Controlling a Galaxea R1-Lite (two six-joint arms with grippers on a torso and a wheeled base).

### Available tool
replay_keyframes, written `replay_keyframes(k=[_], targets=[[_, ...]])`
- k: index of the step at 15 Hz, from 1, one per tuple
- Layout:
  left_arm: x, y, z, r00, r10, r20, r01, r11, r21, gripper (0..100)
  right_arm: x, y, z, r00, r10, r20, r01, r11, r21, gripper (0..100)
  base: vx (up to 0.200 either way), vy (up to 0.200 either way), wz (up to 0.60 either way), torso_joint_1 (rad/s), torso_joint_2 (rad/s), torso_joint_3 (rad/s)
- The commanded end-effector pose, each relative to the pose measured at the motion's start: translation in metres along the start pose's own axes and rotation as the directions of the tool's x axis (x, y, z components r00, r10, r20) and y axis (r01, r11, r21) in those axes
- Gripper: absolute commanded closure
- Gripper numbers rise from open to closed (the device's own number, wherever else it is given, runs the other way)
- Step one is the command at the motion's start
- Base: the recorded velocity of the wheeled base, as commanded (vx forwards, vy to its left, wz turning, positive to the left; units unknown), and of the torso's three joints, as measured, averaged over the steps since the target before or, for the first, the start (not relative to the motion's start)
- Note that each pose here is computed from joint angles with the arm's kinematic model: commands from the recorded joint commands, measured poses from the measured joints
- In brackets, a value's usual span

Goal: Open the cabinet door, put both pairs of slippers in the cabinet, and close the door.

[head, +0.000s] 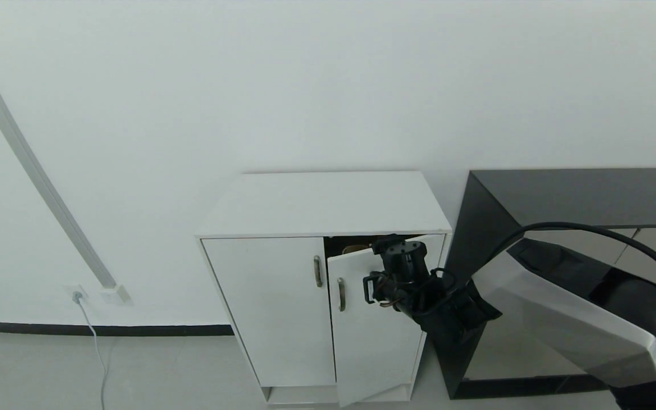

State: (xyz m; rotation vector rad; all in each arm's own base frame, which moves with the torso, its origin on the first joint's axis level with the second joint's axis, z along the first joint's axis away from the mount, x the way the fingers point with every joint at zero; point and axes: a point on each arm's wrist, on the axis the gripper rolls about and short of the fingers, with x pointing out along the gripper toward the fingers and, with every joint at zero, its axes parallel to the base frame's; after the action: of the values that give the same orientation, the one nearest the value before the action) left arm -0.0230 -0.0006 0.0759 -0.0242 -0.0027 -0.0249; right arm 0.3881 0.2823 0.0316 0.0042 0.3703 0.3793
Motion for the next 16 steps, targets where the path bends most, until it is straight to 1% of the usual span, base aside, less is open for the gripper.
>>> replay_keyframes(k=[1, 6, 9, 13, 16], targets=[[0.0, 0.0, 0.0, 1.0, 0.0, -0.001, 0.0, 1.0, 0.0, 100, 0.008, -0.004, -0.001, 1.0, -0.012, 0.007, 0.011, 1.0, 0.005, 100, 0.0, 0.0, 0.0, 0.0, 0.0, 0.0], [0.0, 0.0, 0.0, 1.0, 0.0, -0.001, 0.0, 1.0, 0.0, 100, 0.014, -0.007, -0.002, 1.0, -0.024, 0.015, 0.024, 1.0, 0.01, 100, 0.0, 0.0, 0.0, 0.0, 0.0, 0.0], [0.0, 0.0, 0.0, 1.0, 0.0, -0.001, 0.0, 1.0, 0.0, 100, 0.019, -0.007, 0.001, 0.999, -0.025, 0.034, 0.025, 1.0, 0.015, 100, 0.0, 0.0, 0.0, 0.0, 0.0, 0.0], [0.0, 0.0, 0.0, 1.0, 0.0, -0.001, 0.0, 1.0, 0.0, 100, 0.029, -0.013, 0.003, 0.997, -0.05, 0.058, 0.049, 0.998, 0.025, 100, 0.0, 0.0, 0.0, 0.0, 0.0, 0.0], [0.0, 0.0, 0.0, 1.0, 0.0, -0.001, 0.0, 1.0, 0.0, 100, 0.031, -0.016, 0.003, 0.997, -0.056, 0.058, 0.055, 0.998, 0.027, 100, 0.0, 0.0, 0.0, 0.0, 0.0, 0.0]])
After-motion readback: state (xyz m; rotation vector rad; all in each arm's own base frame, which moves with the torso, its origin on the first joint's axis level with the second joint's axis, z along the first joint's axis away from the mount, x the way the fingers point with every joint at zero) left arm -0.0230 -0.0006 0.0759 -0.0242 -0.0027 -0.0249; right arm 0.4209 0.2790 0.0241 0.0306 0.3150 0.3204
